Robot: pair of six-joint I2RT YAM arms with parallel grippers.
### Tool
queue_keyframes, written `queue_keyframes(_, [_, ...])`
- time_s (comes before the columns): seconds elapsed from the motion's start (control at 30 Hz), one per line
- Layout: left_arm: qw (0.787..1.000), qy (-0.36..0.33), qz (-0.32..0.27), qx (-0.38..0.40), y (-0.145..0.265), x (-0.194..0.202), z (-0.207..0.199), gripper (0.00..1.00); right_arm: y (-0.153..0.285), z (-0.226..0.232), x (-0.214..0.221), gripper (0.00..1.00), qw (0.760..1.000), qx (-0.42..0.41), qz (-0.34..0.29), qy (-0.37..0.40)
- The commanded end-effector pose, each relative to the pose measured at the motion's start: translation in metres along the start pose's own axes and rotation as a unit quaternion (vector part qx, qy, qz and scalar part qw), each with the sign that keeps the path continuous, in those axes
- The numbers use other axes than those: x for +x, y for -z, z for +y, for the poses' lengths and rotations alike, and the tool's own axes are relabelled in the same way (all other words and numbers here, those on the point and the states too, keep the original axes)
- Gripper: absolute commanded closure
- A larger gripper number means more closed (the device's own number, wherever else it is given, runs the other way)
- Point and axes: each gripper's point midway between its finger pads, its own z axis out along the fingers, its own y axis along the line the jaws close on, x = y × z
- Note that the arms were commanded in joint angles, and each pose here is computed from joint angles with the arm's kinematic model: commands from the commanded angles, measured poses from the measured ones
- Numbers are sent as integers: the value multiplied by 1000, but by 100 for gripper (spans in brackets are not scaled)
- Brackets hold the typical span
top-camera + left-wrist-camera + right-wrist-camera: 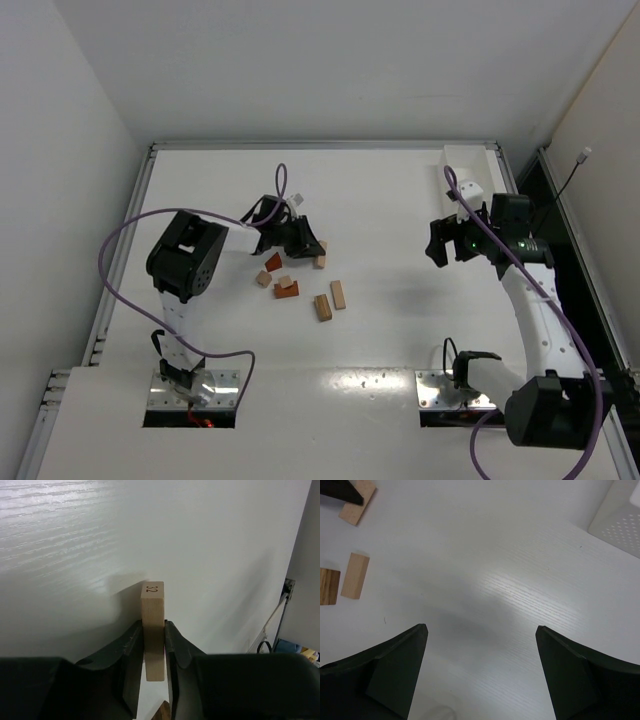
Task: Build the wood block tower
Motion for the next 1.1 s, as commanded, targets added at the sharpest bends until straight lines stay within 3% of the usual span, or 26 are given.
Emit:
queue_keyframes(0.0, [999,5,-32,10,-2,-11,-10,80,3,-3,-13,14,1000,-1,-23,-2])
queue_keyframes(0.17, [1000,11,-25,4,-6,-9,-4,64,3,-3,-13,14,1000,-1,-23,-2])
queue_keyframes(0.2, [999,15,-28,-10,-7,-11,-1,52,3,-5,-13,14,1000,2,-23,-4])
queue_keyframes(0.23, [999,4,-30,-21,-6,-12,3,48,3,-5,-13,14,1000,3,-23,-4])
queue_keyframes(0.4, [989,-14,-80,-122,14,-32,25,38,5,-6,-16,14,1000,4,-27,-3])
queue_keyframes(0.67, [957,-71,-148,-239,72,-53,39,42,6,-4,-18,16,1000,7,-29,3])
queue_keyframes(0.8, [941,-114,-173,-268,105,-59,29,47,2,12,-20,23,1000,-11,-27,1])
queue_keyframes(1.07, [886,-173,-241,-358,179,-88,16,45,-26,59,-4,27,998,-58,25,-8])
